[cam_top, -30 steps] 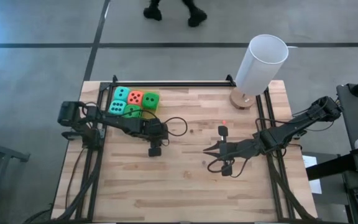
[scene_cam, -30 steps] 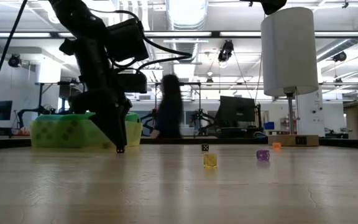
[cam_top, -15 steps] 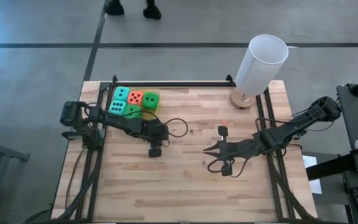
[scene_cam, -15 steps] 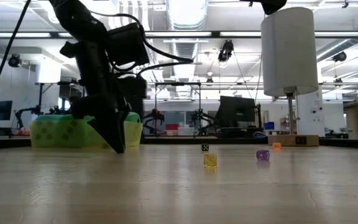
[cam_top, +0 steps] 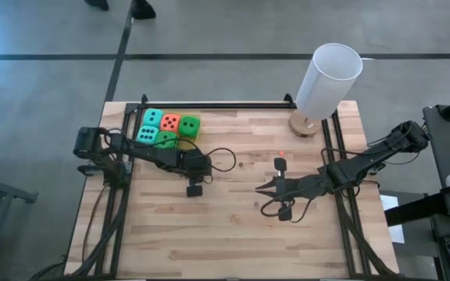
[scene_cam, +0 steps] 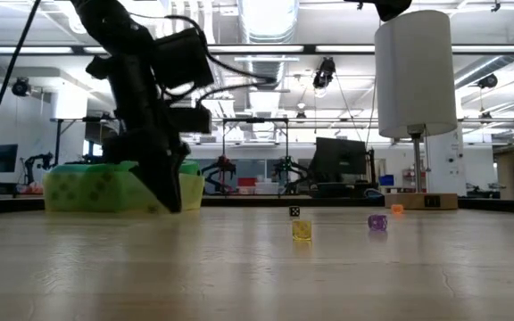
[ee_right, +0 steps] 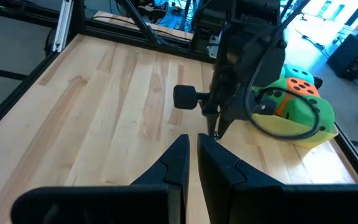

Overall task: Pick & Place Dice
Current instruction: Put the left black small die into the yellow container

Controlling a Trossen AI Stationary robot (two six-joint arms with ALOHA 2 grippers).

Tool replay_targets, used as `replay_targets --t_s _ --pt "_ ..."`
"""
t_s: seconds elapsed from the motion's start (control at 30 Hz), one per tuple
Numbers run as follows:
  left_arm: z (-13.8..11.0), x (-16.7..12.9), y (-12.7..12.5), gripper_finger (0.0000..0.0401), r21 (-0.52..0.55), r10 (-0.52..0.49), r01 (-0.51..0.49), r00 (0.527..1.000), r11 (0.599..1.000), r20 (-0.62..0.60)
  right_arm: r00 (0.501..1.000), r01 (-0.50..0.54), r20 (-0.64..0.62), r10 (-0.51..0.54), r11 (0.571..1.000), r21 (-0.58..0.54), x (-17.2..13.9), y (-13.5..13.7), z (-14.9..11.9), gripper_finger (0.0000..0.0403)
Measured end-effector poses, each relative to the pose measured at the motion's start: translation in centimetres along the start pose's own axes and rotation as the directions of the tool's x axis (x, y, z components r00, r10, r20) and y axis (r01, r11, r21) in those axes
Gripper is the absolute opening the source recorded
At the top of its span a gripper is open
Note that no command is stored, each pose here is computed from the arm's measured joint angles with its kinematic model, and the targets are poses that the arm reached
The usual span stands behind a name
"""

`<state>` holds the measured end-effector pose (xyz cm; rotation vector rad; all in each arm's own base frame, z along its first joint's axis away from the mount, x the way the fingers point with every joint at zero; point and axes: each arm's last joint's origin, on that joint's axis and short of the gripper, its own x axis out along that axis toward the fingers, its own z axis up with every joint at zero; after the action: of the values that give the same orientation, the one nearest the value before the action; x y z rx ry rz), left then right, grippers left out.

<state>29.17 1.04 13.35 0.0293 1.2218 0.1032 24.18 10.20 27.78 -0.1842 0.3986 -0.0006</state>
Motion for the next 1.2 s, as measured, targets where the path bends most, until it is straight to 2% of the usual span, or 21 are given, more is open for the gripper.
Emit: replay_targets --t_s 0.23,0.4,0.53,0.7,0.97,1.13,1.2 --pt "0.5 -3.4 0.4 0.0050 -0.042 0.051 -0.047 0.992 0.998 0.111 1.000 0.000 0.000 0.000 1.000 0.000 0.0 0.0 0.0 0.0028" --pt "0.3 -6.5 1.1 0.0050 -0.079 0.175 -0.162 0.966 0.984 0.188 1.000 0.000 0.000 0.000 1.000 0.000 0.0 0.0 0.0 0.0028" --pt "-0.4 -8.2 1.9 0.0052 -0.166 0.344 -0.316 0.921 0.934 0.181 1.000 0.000 0.000 0.000 1.000 0.000 0.0 0.0 0.0 0.0028" --pt "-1.4 -8.9 3.5 0.0053 -0.304 0.452 -0.406 0.887 0.862 0.096 1.000 0.000 0.000 0.000 1.000 0.000 0.0 0.0 0.0 0.0028" --pt "-2.7 -8.1 7.3 0.0054 -0.510 0.496 -0.455 0.866 0.730 -0.062 1.000 0.000 0.001 0.000 1.000 0.000 0.0 0.0 0.0 0.0028" --pt "-2.9 -8.1 8.2 0.0058 -0.591 0.499 -0.446 0.863 0.673 -0.083 1.000 0.000 0.001 0.000 1.000 0.000 0.0 0.0 0.0 0.0028" --pt "-3.0 -8.1 8.3 0.0065 -0.605 0.490 -0.437 0.867 0.666 -0.086 1.000 0.000 0.001 0.000 1.000 0.000 0.0 0.0 0.0 0.0028"
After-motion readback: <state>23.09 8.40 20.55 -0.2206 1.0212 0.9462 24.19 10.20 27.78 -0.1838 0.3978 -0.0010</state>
